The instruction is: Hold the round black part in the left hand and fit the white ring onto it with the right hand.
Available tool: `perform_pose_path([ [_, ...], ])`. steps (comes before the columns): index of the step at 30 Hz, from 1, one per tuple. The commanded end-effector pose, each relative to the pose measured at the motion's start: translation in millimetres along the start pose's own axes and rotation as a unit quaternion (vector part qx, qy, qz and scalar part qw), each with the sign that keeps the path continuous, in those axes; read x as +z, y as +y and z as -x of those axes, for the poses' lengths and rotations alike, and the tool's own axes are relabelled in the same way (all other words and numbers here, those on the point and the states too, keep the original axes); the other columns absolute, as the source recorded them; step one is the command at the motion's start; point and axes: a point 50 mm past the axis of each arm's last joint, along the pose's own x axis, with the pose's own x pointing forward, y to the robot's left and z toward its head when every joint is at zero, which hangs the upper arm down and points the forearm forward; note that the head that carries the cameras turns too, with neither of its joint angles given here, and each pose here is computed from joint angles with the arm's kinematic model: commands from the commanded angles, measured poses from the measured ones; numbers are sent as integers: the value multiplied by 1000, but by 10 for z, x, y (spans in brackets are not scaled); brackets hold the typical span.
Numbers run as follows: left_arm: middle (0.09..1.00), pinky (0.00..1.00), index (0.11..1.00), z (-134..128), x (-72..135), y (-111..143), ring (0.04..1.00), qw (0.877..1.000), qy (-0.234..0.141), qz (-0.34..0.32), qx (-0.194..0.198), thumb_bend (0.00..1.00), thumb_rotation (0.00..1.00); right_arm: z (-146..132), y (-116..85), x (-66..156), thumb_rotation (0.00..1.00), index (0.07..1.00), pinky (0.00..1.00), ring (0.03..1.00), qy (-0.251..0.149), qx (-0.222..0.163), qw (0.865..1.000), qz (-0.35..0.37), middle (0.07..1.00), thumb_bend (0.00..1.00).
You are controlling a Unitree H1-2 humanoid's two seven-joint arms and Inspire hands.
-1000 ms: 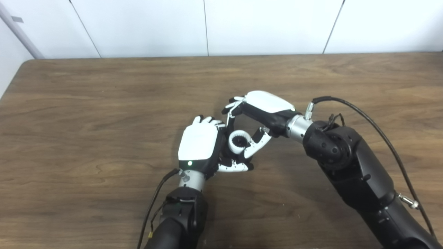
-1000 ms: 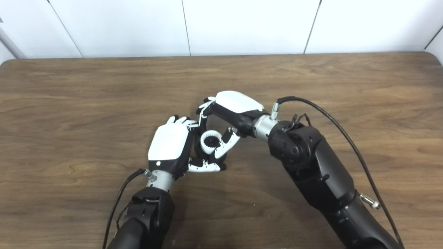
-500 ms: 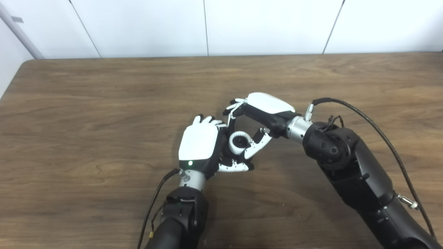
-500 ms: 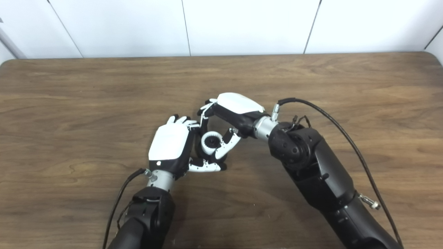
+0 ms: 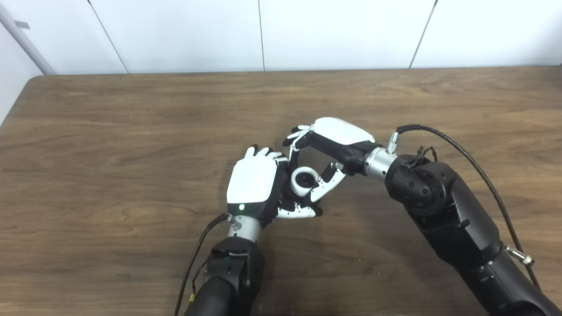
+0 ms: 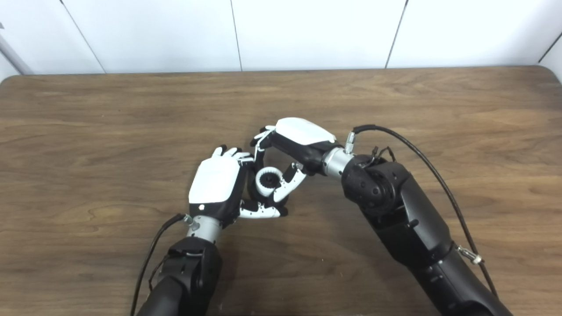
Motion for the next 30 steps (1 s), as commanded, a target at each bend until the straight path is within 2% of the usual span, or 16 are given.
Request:
perform_pose_path([
  [1,799,974,481,62,-25,-248,894,997,4,6,-78,525,58,16,-206,66,157,491,965,946,-10,-25,999,31,853,524],
  [5,801,973,481,62,-26,-249,894,997,6,3,-77,525,59,23,-212,70,157,492,969,948,-10,-24,999,31,858,524],
  [6,800,971,481,63,-26,-250,893,997,6,3,-77,525,59,24,-215,71,223,536,967,947,-11,-24,999,31,858,751],
  [7,798,971,482,65,-26,-251,893,997,6,2,-77,525,59,26,-217,73,264,567,965,947,-10,-24,999,31,859,897],
  [9,794,970,481,63,-29,-252,891,997,6,1,-78,526,59,23,-218,75,284,588,965,947,-9,-24,999,34,861,975],
  [17,788,965,481,64,-41,-259,888,997,4,1,-76,525,58,20,-216,86,311,626,957,947,-9,-25,999,40,867,1000],
  [30,791,975,481,62,-46,-259,894,997,7,3,-79,525,57,33,-220,59,314,628,949,943,-11,-30,999,42,862,1000],
])
